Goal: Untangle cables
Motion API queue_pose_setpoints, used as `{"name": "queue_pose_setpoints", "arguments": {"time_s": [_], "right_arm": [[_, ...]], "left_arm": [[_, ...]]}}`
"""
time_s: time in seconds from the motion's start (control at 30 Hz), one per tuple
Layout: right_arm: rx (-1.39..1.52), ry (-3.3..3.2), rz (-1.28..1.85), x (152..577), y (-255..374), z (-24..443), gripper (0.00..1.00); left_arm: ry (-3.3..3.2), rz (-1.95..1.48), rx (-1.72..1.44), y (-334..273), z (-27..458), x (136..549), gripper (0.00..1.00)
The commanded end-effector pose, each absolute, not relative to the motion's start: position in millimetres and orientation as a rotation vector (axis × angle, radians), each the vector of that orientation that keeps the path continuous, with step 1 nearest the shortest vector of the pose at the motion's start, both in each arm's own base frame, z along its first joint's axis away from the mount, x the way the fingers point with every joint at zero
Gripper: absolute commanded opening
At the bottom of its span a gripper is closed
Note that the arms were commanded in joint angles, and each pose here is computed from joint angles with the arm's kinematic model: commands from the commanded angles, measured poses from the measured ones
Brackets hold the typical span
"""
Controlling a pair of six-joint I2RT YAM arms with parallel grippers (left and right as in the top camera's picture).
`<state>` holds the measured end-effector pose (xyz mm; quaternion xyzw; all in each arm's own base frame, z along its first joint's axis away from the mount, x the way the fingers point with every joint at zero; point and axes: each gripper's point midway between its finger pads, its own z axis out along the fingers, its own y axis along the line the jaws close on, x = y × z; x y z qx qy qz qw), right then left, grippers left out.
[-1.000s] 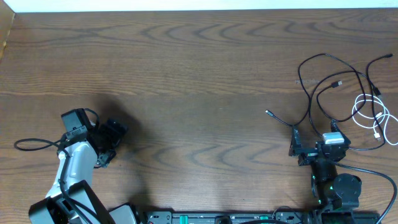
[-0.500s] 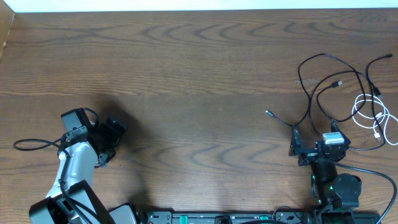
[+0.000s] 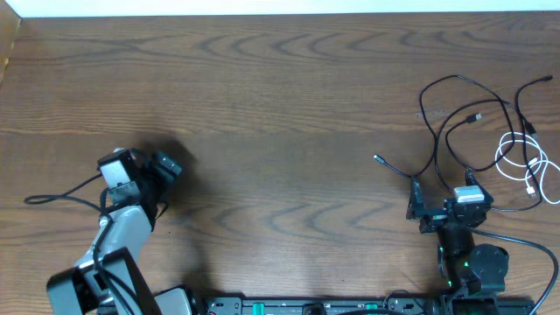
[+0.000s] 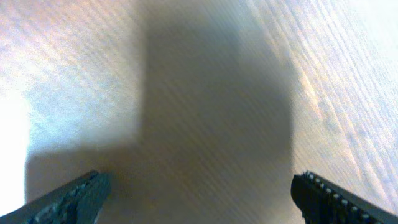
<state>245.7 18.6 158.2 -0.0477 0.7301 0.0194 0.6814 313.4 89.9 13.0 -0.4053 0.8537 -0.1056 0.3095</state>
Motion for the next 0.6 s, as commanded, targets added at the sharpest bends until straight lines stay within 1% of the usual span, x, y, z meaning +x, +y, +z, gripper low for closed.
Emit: {"name": "queue_pose_setpoints", "arguments": {"time_s": [0.0,0.13,0.23,0.37,0.57], "right_arm": [[-0.125,1.636,0.04,245.3,20.7,157.8,0.99],[-0.125,1.636,0.04,245.3,20.7,157.8,0.99],[-0.125,1.636,0.04,245.3,20.7,157.8,0.99],[-0.125,1.636,0.04,245.3,20.7,157.8,0.99],[-0.125,1.636,0.04,245.3,20.7,157.8,0.99]], "left_arm": [[2.421,-0.365,-0.994,48.3,-26.5,287.4,0.99],[2.354,-0.333,-0.51,17.6,12.1,325.3,0.99],[2.326,-0.259,-0.295,1.2,28.8,332.4,0.99],[2.303,-0.206,-0.226,-2.6,35.9,325.9,0.99],[2.29,-0.194,-0.25,2.2,22.4,294.4,0.99]]}}
